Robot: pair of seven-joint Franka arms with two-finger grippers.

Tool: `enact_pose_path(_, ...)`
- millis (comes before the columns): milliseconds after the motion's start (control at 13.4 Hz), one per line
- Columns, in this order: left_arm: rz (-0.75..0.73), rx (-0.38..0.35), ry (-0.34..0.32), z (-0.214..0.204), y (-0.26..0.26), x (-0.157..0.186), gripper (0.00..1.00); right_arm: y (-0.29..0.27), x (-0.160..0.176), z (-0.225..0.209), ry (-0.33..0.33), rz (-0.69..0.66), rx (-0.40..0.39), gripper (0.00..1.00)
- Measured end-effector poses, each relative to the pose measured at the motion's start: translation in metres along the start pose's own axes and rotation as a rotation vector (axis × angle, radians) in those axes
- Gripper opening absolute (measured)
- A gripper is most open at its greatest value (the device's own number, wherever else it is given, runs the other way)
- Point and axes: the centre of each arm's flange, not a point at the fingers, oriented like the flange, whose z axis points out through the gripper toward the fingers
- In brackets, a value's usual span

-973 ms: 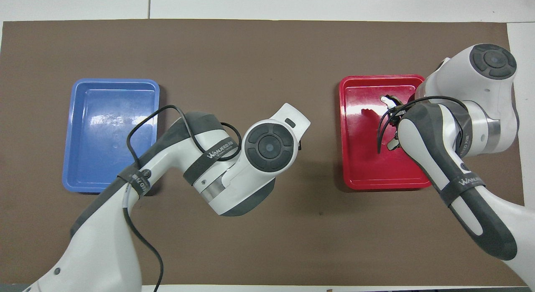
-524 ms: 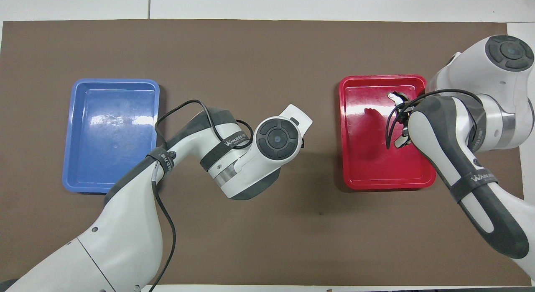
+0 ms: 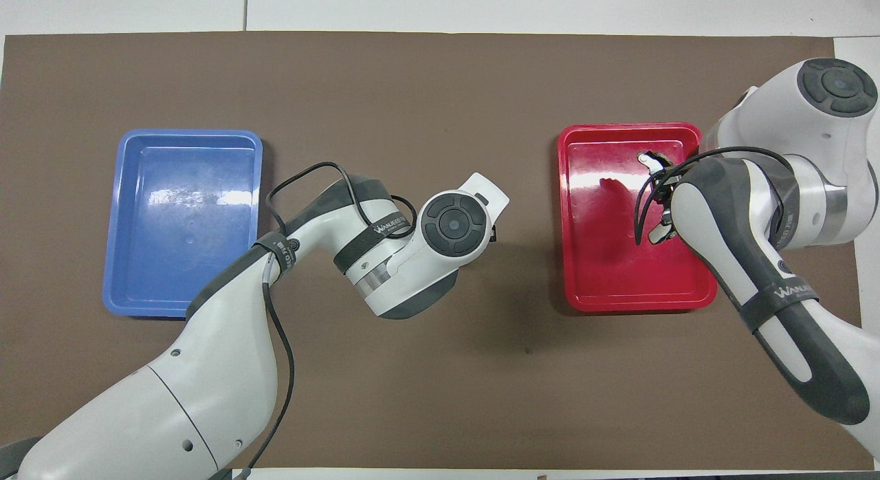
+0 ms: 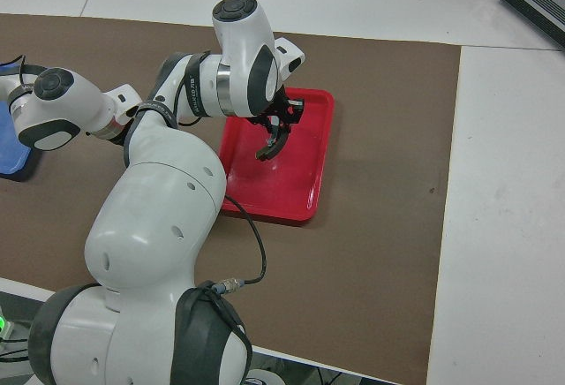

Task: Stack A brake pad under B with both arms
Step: 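Lower the small pad onto the table center and open the left gripper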

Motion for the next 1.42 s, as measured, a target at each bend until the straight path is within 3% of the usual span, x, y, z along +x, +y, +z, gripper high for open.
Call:
enact_pose_path(449, 0.003, -0.002, -0.006, 0.010, -0.001, 0.001, 0.41, 0.000, 0.000, 0.000, 0.000, 0.000, 0.000, 0.43)
enact_pose_path(674, 0.031, 0.018, 0.030, 0.009, -0.002, 0.004, 0.47, 0.000, 0.000, 0.000, -0.001, 0.000, 0.000, 0.43)
enact_pose_path(1048, -0.005, 0.060, 0.060, -0.024, -0.009, 0.034, 1.00, -0.001, 0.000, 0.000, -0.001, 0.002, 0.006, 0.43)
enact_pose_path(1422, -0.045, 0.164, 0.061, -0.096, -0.050, 0.060, 1.00, -0.010, 0.000, 0.001, -0.007, -0.003, 0.024, 0.43)
